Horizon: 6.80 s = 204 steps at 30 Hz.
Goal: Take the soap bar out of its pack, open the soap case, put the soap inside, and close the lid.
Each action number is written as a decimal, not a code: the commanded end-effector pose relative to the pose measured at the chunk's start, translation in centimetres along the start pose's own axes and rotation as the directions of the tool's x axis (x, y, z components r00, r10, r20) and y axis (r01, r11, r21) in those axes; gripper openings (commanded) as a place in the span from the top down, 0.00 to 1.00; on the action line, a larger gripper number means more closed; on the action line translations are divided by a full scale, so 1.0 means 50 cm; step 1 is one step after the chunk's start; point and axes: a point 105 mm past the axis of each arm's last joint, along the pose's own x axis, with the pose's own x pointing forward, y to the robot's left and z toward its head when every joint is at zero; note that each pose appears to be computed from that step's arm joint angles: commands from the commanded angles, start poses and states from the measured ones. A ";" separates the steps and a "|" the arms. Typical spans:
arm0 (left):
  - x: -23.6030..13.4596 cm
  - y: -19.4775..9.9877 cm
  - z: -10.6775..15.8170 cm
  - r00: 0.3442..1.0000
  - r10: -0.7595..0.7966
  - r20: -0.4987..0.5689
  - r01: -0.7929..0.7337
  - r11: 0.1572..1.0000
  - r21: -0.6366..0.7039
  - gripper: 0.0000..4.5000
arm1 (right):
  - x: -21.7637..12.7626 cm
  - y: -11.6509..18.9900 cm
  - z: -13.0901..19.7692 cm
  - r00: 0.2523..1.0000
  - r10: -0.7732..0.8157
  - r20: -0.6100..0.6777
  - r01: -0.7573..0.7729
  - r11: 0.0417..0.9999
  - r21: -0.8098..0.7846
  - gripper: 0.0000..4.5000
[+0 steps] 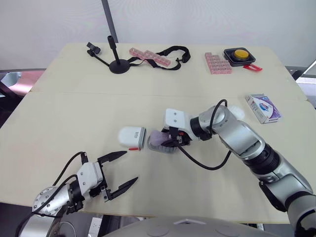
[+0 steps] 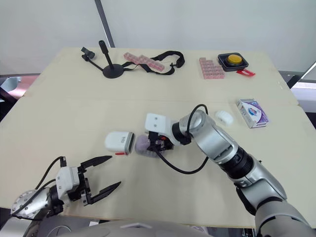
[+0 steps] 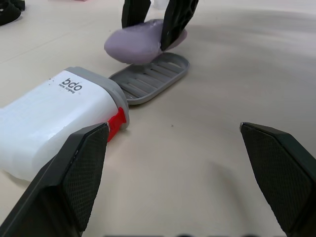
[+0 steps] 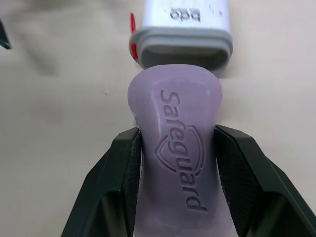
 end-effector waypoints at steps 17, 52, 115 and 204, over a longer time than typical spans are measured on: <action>0.011 0.002 0.018 0.999 -0.023 0.026 0.023 1.000 0.000 0.00 | 0.019 0.016 0.014 1.000 0.007 0.012 -0.007 1.000 0.020 0.60; 0.010 0.017 0.024 1.000 -0.023 0.013 0.023 1.000 0.012 0.00 | -0.162 0.018 -0.073 0.845 -0.027 0.534 0.039 0.999 -0.010 0.01; 0.102 0.217 0.039 0.761 -0.511 -0.400 0.603 0.785 0.145 0.00 | -0.180 0.062 -0.203 0.836 -0.035 0.547 0.053 0.998 -0.017 0.01; 0.144 0.185 0.015 0.783 -0.510 -0.355 0.596 0.779 0.195 0.23 | 0.014 0.005 -0.112 0.983 -0.104 0.153 0.091 0.992 0.092 0.43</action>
